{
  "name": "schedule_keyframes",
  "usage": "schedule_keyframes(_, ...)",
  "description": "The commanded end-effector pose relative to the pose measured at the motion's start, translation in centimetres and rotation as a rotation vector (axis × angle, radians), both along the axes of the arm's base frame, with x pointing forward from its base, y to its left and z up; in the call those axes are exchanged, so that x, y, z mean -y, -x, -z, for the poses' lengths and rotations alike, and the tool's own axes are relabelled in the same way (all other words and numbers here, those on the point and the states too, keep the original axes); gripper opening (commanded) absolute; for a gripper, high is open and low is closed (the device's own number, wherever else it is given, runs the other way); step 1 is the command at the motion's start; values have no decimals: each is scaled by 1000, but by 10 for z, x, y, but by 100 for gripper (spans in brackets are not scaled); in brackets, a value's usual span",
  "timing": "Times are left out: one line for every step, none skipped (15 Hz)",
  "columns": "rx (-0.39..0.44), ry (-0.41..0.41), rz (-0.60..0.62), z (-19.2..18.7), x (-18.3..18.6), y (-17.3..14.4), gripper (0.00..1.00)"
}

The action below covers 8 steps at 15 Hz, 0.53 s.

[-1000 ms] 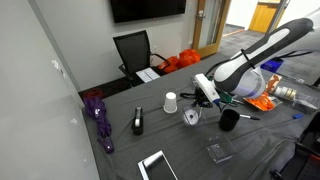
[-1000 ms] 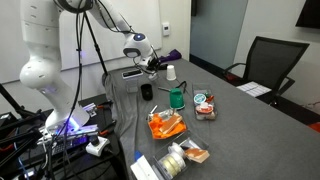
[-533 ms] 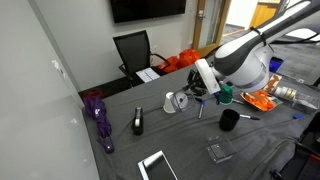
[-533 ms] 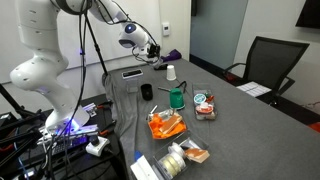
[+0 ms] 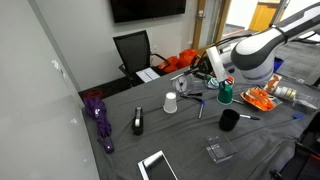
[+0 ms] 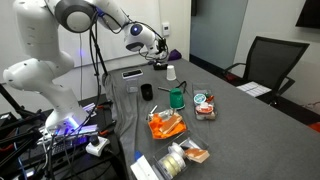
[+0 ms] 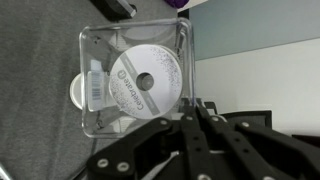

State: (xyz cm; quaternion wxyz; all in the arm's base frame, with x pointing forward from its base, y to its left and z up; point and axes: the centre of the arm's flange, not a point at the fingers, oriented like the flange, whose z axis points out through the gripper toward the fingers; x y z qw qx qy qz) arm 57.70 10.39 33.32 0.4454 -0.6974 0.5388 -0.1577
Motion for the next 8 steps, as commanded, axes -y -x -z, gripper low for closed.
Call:
schedule_keyframes(1, -16, -31, 63, 25, 51, 1)
schedule_keyframes(-12, -15, -32, 71, 32, 56, 1)
schedule_keyframes(-32, -10, -34, 80, 39, 62, 1)
schedule_keyframes(-54, -11, -34, 88, 45, 68, 1)
schedule_keyframes(-87, -11, -33, 94, 48, 72, 1)
schedule_keyframes(-116, -17, -30, 99, 50, 77, 1)
schedule_keyframes(-138, -25, -28, 105, 51, 83, 1)
schedule_keyframes(-155, -33, -28, 109, 51, 87, 1)
